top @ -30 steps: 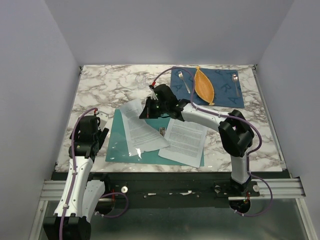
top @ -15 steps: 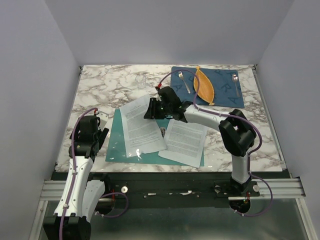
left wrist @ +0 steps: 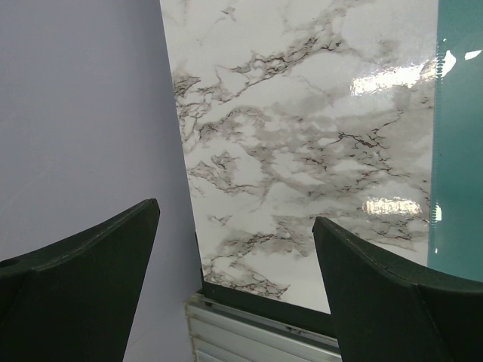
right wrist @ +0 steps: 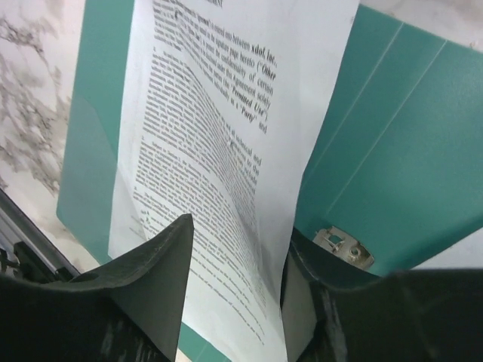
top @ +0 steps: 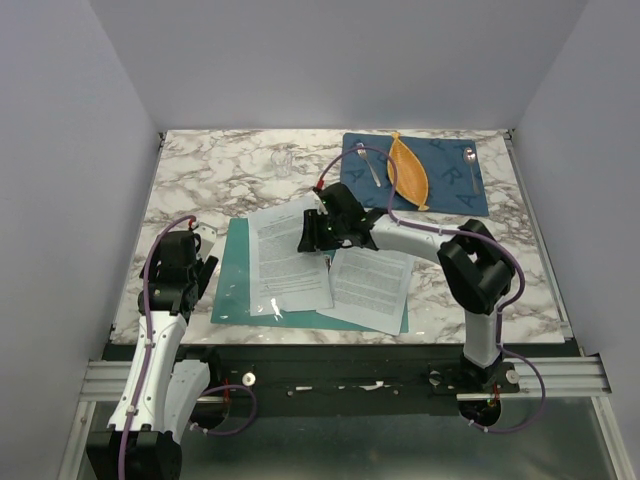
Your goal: Put the files into the folder
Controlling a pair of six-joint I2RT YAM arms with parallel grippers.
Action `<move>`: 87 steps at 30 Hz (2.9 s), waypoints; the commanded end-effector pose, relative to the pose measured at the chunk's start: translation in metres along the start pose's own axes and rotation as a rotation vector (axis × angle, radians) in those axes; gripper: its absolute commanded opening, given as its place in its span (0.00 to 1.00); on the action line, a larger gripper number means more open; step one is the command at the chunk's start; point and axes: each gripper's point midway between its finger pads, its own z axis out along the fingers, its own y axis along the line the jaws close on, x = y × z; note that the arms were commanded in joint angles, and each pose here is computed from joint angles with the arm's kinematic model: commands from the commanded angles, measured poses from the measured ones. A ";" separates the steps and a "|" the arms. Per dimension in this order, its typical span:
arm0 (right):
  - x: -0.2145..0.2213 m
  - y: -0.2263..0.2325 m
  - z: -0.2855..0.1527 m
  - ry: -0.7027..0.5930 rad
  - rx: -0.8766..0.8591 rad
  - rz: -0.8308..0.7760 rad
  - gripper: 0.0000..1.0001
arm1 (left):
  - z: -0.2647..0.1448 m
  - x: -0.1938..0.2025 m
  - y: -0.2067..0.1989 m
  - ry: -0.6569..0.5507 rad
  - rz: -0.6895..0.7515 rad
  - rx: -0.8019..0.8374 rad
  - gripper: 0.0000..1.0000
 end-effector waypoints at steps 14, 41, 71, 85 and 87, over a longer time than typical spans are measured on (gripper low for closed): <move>0.034 -0.015 -0.028 0.083 0.043 -0.012 0.21 | 0.000 -0.002 0.004 0.003 -0.005 -0.012 0.99; 0.009 0.015 0.005 0.041 -0.035 0.223 0.01 | -0.002 -0.004 0.008 -0.002 -0.003 -0.022 0.99; 0.068 0.031 0.014 0.112 0.107 0.415 0.01 | -0.006 -0.005 0.011 -0.012 -0.001 -0.031 0.99; 0.063 0.018 0.030 0.091 0.178 0.437 0.01 | -0.007 -0.005 0.011 -0.017 0.002 -0.032 0.99; 0.057 0.020 0.031 0.083 0.174 0.431 0.01 | -0.007 -0.005 0.011 -0.017 0.004 -0.032 0.99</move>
